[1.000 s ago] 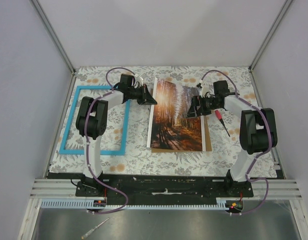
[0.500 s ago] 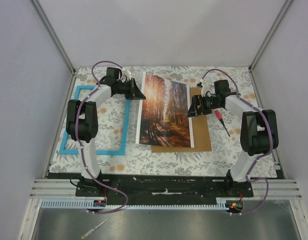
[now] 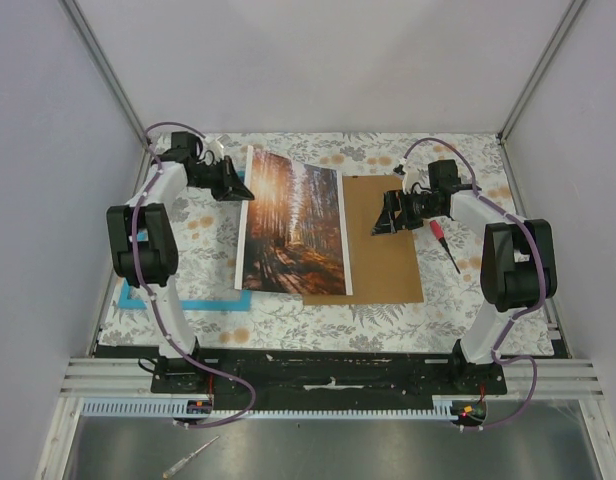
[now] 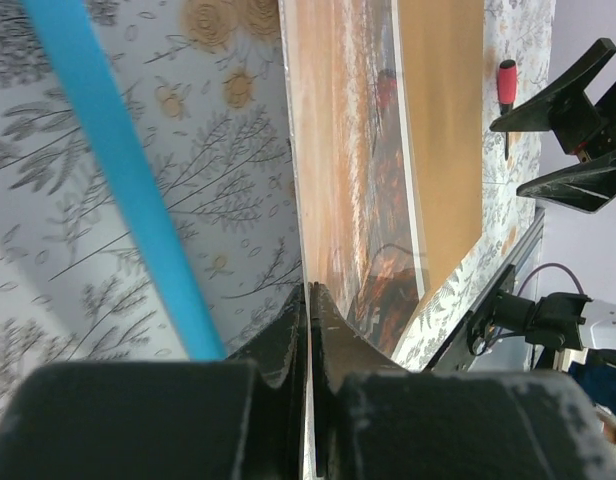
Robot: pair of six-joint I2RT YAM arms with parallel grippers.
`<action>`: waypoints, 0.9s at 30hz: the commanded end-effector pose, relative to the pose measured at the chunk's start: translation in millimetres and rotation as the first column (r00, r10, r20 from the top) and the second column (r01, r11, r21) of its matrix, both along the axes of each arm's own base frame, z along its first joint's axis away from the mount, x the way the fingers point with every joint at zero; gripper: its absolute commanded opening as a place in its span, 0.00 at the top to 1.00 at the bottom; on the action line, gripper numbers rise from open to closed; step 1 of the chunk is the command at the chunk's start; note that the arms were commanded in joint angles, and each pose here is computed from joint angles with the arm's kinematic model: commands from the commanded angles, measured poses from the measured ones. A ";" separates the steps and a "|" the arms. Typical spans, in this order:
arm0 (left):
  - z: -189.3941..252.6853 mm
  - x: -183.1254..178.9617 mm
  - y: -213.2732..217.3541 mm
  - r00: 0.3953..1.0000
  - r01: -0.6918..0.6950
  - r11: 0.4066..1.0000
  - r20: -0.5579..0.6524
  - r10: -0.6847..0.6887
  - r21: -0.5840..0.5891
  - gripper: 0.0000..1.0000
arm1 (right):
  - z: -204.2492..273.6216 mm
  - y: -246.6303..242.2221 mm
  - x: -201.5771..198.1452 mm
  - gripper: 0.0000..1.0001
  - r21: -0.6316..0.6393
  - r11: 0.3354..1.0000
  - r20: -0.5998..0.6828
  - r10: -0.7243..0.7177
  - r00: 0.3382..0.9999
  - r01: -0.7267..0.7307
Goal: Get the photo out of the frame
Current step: Adjust the photo frame item on the photo frame.
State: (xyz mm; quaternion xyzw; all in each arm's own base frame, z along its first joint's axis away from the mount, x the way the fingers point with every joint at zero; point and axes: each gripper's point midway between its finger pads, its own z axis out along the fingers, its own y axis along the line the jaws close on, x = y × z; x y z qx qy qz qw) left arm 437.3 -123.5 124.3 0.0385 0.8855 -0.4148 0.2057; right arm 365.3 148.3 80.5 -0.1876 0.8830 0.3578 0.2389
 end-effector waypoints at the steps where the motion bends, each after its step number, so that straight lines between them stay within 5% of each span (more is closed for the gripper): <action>1: 37.6 -3.0 29.4 0.993 0.028 0.998 0.110 -0.033 0.052 0.96 | 2.5 -0.5 0.9 0.02 0.002 1.000 0.016 0.009 1.000 -0.009; 27: 19.9 -21.4 155.9 0.997 0.055 0.991 -0.057 -0.048 0.123 0.95 | 3.8 3.5 -1.2 0.02 -0.008 1.000 0.027 0.022 0.999 -0.021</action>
